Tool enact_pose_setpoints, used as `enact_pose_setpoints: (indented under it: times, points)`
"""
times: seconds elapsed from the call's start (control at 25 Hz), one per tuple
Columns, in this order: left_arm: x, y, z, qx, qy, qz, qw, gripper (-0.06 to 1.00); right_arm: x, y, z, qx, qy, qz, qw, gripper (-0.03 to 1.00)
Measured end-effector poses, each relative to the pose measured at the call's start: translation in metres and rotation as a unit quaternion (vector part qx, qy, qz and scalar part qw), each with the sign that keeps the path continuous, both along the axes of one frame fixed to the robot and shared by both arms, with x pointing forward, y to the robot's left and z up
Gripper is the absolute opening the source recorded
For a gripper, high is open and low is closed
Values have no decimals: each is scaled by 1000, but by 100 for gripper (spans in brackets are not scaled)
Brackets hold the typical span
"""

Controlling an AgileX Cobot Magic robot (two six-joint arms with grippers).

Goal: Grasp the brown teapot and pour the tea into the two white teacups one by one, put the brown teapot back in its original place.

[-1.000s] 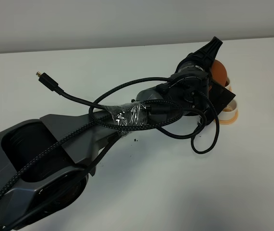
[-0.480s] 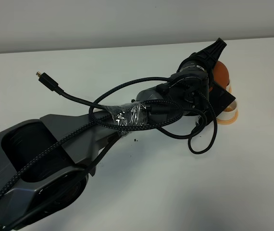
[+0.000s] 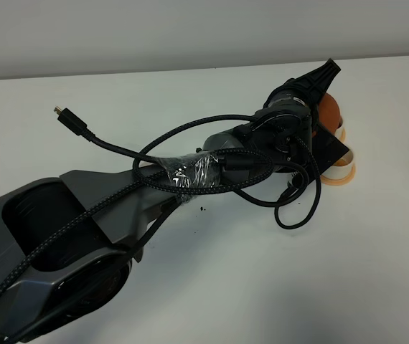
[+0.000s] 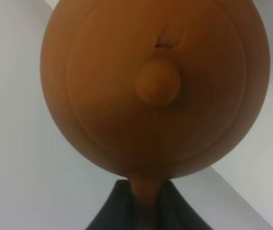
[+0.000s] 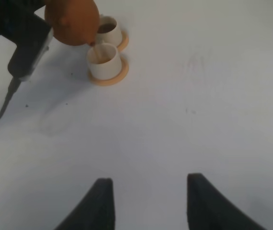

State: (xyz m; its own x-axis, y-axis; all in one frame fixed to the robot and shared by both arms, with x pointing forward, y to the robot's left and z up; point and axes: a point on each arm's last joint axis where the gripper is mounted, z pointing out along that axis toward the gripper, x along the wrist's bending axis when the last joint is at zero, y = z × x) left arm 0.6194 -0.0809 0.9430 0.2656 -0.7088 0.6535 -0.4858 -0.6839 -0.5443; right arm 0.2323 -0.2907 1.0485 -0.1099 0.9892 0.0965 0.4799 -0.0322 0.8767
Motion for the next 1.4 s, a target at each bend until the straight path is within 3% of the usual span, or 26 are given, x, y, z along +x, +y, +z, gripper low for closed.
enact_pose_setpoints:
  times: [1.4]
  points:
    - [3, -3, 6, 33, -43, -36, 998, 12, 0, 0, 0, 0, 0, 0, 1000, 37]
